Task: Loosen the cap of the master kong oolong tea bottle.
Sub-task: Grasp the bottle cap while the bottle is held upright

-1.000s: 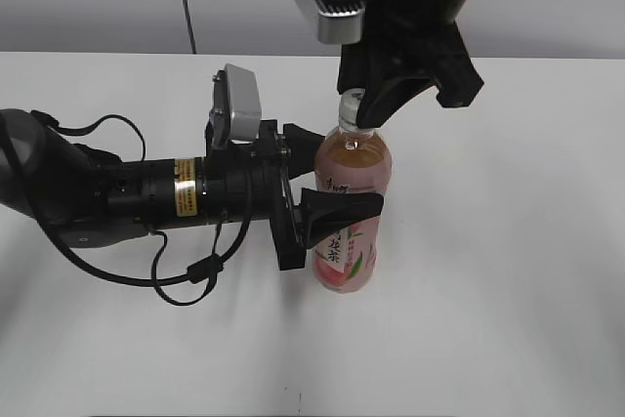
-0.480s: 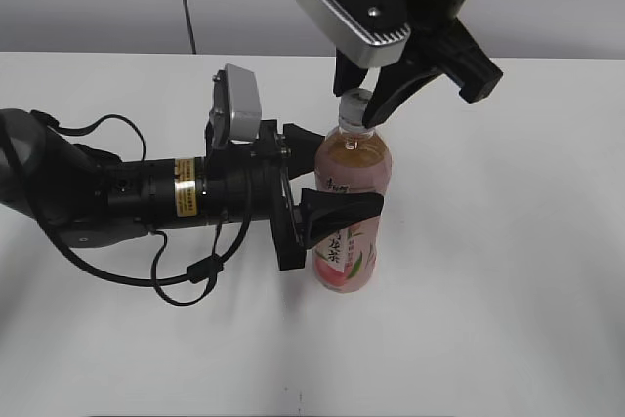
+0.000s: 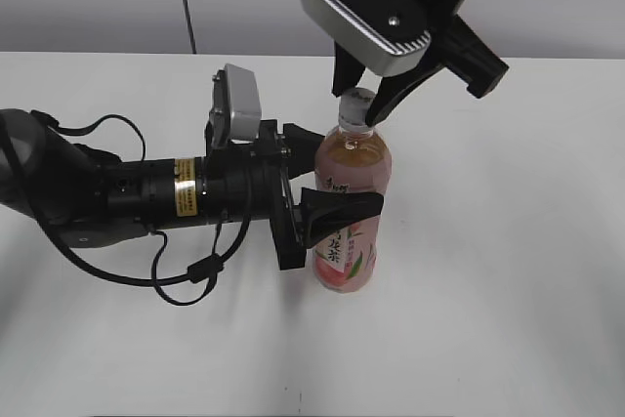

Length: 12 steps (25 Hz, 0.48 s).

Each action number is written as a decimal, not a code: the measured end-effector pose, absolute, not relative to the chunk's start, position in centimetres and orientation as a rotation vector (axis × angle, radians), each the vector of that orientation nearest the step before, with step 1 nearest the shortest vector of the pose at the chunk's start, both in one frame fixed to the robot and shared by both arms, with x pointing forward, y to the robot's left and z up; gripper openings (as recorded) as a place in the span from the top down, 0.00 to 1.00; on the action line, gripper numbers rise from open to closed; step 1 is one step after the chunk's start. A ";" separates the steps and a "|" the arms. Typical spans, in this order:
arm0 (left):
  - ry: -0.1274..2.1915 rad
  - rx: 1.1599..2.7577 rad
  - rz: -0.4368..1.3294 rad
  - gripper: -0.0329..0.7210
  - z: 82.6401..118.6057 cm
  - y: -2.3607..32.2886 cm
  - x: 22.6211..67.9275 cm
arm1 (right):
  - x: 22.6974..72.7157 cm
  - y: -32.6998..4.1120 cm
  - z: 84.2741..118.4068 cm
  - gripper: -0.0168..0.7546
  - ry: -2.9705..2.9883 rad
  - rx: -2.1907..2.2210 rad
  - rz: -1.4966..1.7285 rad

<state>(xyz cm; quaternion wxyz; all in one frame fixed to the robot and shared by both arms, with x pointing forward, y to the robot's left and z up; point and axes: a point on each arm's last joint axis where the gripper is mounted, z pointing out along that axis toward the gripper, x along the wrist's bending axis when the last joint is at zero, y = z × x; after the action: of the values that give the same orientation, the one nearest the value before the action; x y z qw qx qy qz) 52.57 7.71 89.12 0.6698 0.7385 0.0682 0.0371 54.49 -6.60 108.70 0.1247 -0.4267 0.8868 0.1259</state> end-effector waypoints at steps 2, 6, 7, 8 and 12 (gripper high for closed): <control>0.154 1.665 0.084 0.34 89.1 7.7 52.6 | 54.5 -6.6 108.7 0.62 2.572 -1.266 0.362; 0.154 1.665 0.084 0.34 89.1 7.7 52.6 | 54.5 -6.6 108.7 0.62 2.530 -1.335 0.351; 0.154 1.665 0.084 0.34 89.1 7.7 52.6 | 54.5 -6.6 108.7 0.62 2.518 -1.352 0.348; 0.154 1.665 0.084 0.34 89.1 7.7 52.6 | 54.5 -6.6 108.7 0.62 2.502 -1.378 0.344; 0.154 1.665 0.084 0.34 89.1 7.7 52.6 | 54.5 -6.6 108.7 0.62 2.427 -1.488 0.329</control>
<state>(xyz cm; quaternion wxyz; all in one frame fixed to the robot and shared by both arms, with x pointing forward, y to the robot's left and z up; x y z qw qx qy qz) 52.57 7.71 89.12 0.6698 0.7385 0.0682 0.0371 54.49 -6.58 108.73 0.1373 -0.5144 0.8388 0.1136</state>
